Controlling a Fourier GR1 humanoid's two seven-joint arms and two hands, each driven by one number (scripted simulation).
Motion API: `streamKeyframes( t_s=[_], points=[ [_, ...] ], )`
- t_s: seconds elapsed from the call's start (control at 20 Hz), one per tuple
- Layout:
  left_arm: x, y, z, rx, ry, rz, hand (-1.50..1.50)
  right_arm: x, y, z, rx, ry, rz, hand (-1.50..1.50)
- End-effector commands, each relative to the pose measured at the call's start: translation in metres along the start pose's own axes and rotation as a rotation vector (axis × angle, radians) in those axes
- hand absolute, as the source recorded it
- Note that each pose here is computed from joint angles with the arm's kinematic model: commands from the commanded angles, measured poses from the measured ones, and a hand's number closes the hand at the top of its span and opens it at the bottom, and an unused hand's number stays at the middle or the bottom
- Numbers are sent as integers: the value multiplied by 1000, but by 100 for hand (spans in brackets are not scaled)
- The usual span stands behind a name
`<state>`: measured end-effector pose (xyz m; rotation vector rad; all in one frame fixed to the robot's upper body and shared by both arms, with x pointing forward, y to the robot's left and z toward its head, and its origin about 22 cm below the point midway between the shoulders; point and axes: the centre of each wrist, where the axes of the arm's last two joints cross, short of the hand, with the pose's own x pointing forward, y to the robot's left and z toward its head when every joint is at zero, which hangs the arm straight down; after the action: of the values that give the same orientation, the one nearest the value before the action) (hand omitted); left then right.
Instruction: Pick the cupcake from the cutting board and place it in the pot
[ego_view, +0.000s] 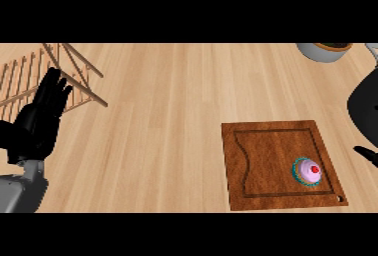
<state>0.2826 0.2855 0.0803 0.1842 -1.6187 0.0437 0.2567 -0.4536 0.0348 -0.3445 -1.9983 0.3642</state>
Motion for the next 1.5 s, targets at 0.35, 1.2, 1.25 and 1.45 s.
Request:
streamKeyframes(
  t_s=[0.35, 1.2, 1.25, 1.45],
  points=[
    [5, -10, -1, 23, 19, 7, 0, 47, -52, -25, 423, 103, 138, -150],
    [12, 5, -10, 52, 7, 1, 0, 112, 58, -42, 854, 334, 414, -150],
    [23, 6, 0, 32, 9, -2, 0, 103, 64, -30, 851, 339, 417, -150],
    [3, -13, -4, 42, 18, 11, 0, 104, 67, -39, 869, 360, 416, -150]
  ],
)
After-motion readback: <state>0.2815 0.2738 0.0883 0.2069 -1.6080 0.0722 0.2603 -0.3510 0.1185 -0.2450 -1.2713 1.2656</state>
